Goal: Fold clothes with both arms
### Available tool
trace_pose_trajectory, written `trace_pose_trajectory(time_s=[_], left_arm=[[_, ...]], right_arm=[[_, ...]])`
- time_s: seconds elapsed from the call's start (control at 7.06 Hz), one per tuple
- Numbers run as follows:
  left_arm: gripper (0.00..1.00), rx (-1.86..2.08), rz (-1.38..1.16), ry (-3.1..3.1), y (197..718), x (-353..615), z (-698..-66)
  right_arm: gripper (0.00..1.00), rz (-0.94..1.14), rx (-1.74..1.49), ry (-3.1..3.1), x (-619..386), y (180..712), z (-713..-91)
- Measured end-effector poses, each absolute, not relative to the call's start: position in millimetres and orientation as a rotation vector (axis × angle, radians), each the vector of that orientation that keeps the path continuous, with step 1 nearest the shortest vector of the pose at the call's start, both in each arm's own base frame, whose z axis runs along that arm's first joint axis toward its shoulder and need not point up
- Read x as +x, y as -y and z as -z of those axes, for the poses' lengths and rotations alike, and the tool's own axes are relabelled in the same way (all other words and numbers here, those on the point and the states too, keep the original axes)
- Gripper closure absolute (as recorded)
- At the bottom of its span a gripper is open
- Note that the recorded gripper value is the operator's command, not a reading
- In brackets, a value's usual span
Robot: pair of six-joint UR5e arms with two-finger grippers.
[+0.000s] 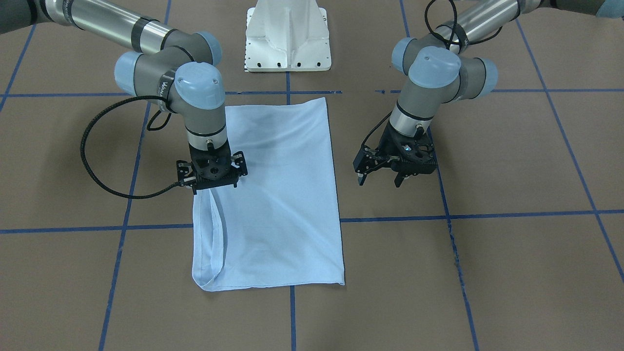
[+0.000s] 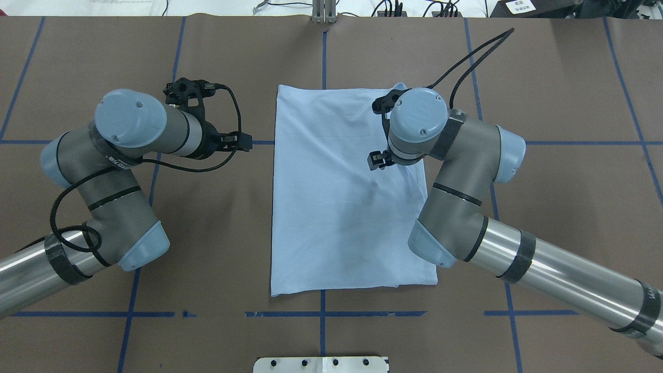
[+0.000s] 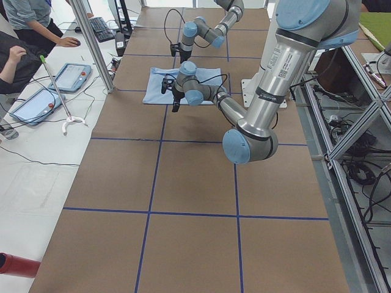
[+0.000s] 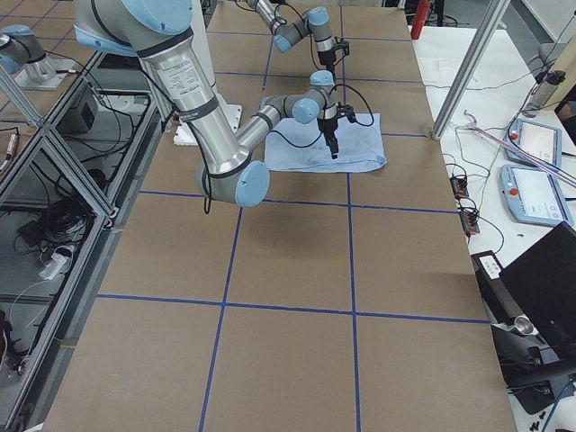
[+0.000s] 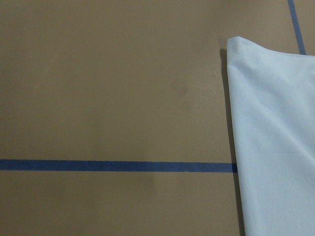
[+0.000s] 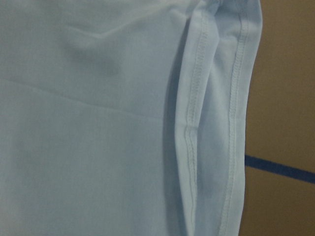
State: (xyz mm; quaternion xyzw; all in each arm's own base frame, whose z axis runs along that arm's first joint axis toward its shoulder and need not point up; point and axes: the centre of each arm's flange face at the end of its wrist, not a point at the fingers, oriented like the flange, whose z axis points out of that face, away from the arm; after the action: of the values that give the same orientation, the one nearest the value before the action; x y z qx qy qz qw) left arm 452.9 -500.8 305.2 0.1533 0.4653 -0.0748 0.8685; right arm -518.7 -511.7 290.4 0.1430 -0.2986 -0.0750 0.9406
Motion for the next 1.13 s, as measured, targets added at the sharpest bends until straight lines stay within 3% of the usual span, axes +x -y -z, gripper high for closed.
trace_pose_trajectory(time_s=[0.42, 1.13], left_arm=[[0.00, 0.333, 0.158, -0.988, 502.3, 451.1, -294.4], [0.00, 0.336, 0.158, -0.992, 503.2, 451.1, -291.0]], right_arm=[[0.00, 0.161, 0.294, 0.571, -534.4, 558.2, -293.0], [0.00, 0.173, 0.292, 0.567, -528.1, 582.8, -322.4]])
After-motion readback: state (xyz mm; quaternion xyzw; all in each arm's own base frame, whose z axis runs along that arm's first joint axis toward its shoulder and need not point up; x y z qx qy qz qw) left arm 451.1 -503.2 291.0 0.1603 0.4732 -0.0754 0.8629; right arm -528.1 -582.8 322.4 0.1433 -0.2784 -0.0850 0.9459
